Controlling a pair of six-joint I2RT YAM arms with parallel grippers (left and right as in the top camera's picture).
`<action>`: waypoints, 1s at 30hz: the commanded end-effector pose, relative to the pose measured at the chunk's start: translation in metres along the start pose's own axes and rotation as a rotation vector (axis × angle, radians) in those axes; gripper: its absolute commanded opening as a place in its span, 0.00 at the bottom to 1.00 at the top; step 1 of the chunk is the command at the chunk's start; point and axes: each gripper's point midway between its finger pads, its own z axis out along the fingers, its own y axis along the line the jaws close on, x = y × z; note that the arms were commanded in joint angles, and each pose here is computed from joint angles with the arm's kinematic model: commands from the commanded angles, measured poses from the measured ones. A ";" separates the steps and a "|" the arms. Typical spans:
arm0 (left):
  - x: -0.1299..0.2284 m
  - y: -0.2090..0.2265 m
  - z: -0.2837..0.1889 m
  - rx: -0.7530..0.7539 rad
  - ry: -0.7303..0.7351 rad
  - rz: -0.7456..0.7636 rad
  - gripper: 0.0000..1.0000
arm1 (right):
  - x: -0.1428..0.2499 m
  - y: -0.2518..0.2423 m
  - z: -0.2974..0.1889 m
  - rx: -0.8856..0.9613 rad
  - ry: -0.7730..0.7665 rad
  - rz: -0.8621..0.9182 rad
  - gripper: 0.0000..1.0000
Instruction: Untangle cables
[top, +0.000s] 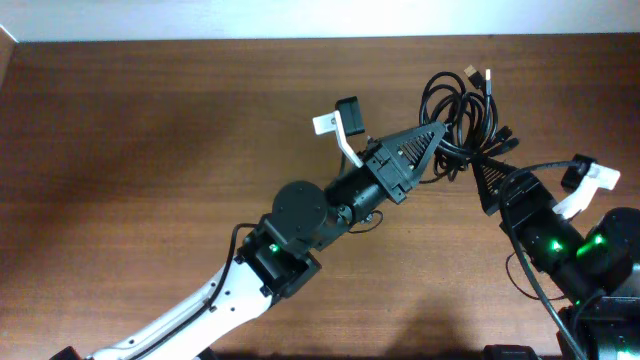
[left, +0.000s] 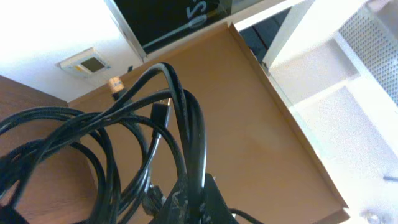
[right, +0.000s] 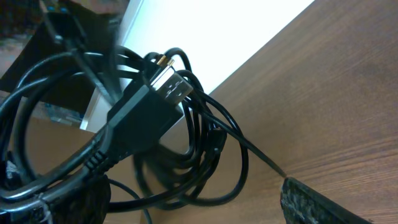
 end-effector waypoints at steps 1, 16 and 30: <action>-0.012 -0.006 -0.003 0.045 0.068 0.096 0.00 | -0.002 0.006 -0.005 -0.017 -0.008 -0.038 0.86; 0.024 -0.040 -0.054 0.432 0.527 0.441 0.00 | -0.003 0.005 0.001 -0.014 -0.001 -0.173 0.41; 0.042 -0.033 -0.098 0.574 0.790 0.549 0.59 | -0.001 0.006 0.007 -0.029 0.027 -0.217 0.04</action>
